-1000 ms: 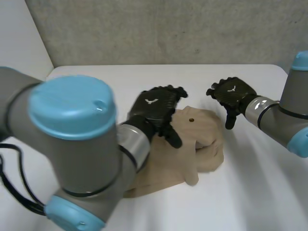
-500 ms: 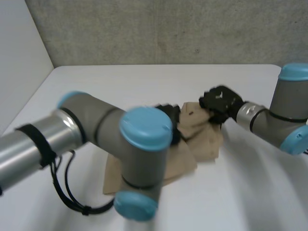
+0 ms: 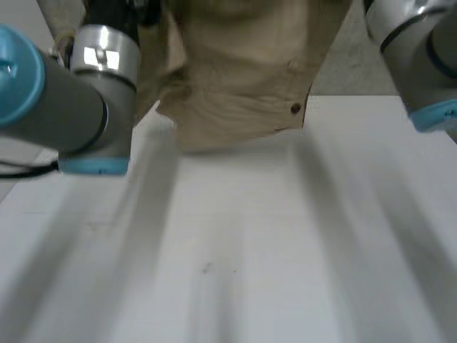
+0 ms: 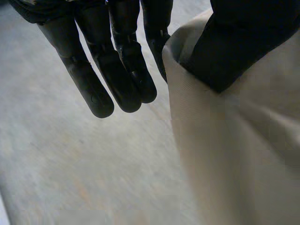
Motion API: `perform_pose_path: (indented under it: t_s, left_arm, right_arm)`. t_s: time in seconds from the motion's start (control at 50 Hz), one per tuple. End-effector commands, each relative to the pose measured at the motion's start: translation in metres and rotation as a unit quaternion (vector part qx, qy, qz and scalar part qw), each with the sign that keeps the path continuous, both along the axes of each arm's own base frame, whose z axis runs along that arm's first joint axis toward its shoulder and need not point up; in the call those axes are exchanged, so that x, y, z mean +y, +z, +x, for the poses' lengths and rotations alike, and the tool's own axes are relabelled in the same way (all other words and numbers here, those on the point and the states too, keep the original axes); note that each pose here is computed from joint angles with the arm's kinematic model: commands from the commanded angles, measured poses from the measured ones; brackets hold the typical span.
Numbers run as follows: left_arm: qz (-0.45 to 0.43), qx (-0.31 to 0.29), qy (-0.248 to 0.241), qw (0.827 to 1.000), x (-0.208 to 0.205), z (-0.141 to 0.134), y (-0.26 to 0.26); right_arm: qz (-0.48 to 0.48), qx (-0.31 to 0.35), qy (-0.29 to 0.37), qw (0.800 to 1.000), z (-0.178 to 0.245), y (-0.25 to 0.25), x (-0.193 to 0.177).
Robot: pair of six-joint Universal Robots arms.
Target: Fold the shorts.
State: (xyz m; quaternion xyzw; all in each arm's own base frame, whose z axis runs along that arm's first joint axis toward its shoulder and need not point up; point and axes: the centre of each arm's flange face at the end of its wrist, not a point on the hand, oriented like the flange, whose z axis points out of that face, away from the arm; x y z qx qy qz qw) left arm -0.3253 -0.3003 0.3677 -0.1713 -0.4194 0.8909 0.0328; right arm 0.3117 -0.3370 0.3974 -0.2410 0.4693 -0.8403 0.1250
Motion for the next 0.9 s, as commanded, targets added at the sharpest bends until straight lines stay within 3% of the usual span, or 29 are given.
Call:
perform_pose_path:
  t_s: [0.02,0.1,0.2,0.4,0.56,0.6,0.7,0.9]
  left_arm:
    - [0.128,-0.07,0.004,0.989,0.03,0.021,-0.083]
    - [0.193,-0.105,0.017,0.975,0.049,0.045,-0.127]
    - [0.254,-0.137,0.009,0.957,0.075,0.053,-0.168]
    - [0.321,-0.158,-0.017,0.934,0.106,0.054,-0.183]
    - [0.411,-0.117,-0.017,0.904,0.123,0.07,-0.179]
    - [0.456,-0.088,0.006,0.886,0.132,0.079,-0.182]
    - [0.503,-0.031,0.059,0.862,0.14,0.095,-0.189]
    - [0.513,0.033,0.118,0.85,0.129,0.113,-0.192]
  right_arm:
    - [0.129,0.12,0.0,0.984,-0.01,-0.081,0.028]
    - [0.175,0.201,0.005,0.964,-0.018,-0.121,0.056]
    - [0.239,0.271,0.019,0.932,-0.027,-0.163,0.083]
    - [0.293,0.249,0.019,0.923,-0.033,-0.181,0.087]
    - [0.337,0.199,0.022,0.92,-0.035,-0.186,0.089]
    - [0.346,0.195,0.023,0.917,-0.036,-0.189,0.091]
    - [0.351,0.196,0.026,0.915,-0.036,-0.193,0.095]
    - [0.343,0.195,0.028,0.919,-0.033,-0.196,0.097]
